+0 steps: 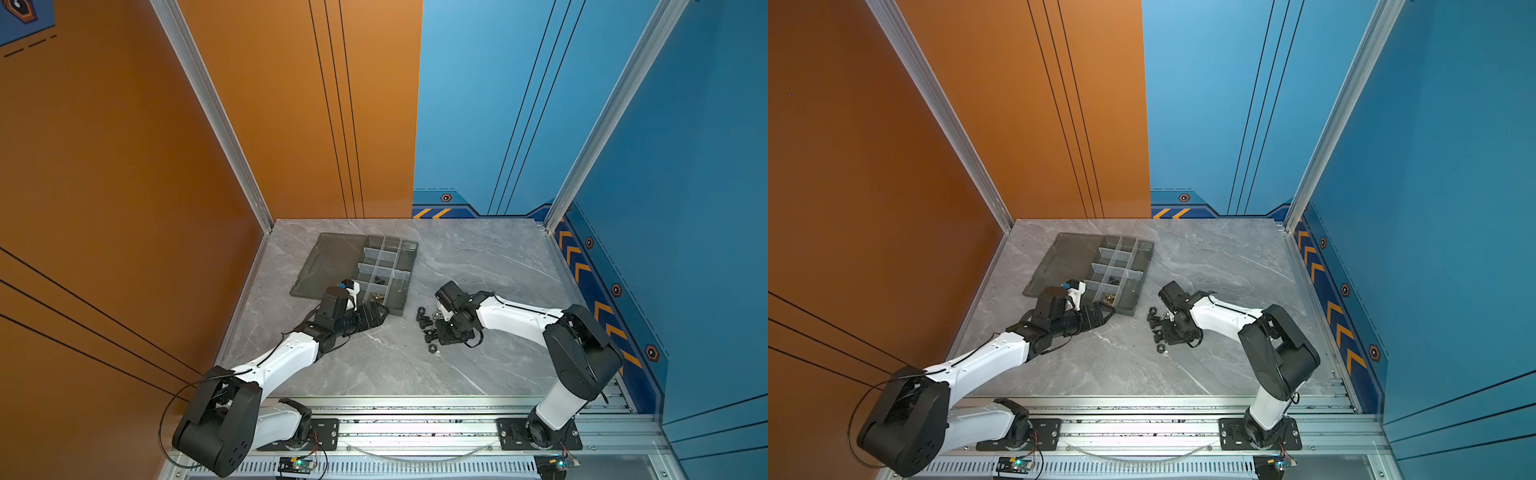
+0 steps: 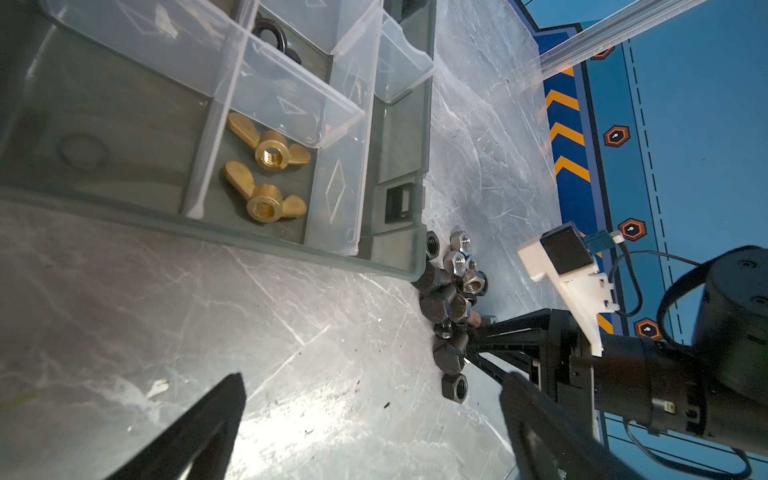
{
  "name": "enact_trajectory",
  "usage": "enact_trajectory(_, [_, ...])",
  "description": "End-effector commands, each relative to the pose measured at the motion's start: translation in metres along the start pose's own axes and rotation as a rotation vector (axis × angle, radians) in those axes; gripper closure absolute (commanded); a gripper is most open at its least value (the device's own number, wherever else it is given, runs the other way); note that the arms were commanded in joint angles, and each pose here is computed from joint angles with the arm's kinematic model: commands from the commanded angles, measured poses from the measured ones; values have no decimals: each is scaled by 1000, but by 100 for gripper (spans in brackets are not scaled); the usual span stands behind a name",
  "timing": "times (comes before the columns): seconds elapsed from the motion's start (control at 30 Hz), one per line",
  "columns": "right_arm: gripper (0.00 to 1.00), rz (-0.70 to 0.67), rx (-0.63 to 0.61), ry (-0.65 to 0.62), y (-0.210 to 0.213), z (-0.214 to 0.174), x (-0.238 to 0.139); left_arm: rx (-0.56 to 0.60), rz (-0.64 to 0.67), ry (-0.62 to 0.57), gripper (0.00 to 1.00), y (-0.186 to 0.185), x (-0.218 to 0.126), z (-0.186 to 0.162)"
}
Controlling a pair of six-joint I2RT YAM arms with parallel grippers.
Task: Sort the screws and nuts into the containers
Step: 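Lower the right gripper into the pile and grasp another black wing nut, then carry the black wing nut with the right gripper over the same compartment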
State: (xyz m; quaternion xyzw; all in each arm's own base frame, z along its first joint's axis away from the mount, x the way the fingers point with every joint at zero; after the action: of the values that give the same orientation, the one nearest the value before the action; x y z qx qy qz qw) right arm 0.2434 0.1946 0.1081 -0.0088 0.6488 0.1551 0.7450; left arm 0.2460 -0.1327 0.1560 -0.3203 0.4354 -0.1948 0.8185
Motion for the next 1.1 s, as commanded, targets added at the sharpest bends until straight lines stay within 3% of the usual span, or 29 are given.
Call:
enact_trajectory(0.0, [69, -54, -36, -14, -1, 4, 6, 12, -34, 0, 2, -9, -1, 3])
enact_trajectory(0.37, [71, -135, -117, -11, 2, 4, 8, 13, -34, 1, 2, -9, -1, 2])
enact_trajectory(0.83, [99, -129, -130, 15, 4, -2, 3, 12, -35, -2, 2, -9, -2, 3])
enact_trajectory(1.07, [100, -22, -127, -29, 9, 3, -24, 12, -64, -8, 2, -11, -3, 3])
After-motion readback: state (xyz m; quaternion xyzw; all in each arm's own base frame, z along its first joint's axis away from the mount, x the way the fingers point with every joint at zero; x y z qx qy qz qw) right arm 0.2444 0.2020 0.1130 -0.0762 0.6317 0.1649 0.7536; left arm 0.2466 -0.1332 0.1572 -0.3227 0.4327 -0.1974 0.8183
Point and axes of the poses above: each gripper's point midway between its finger pads, its own x axis out along the fingers, its own y axis along the line the jaws close on, z = x × y, the point moved 9 cm from there along -x, back along the fingers, and after that the axes turned 2 degrees about -x, right-handed, at the moved point
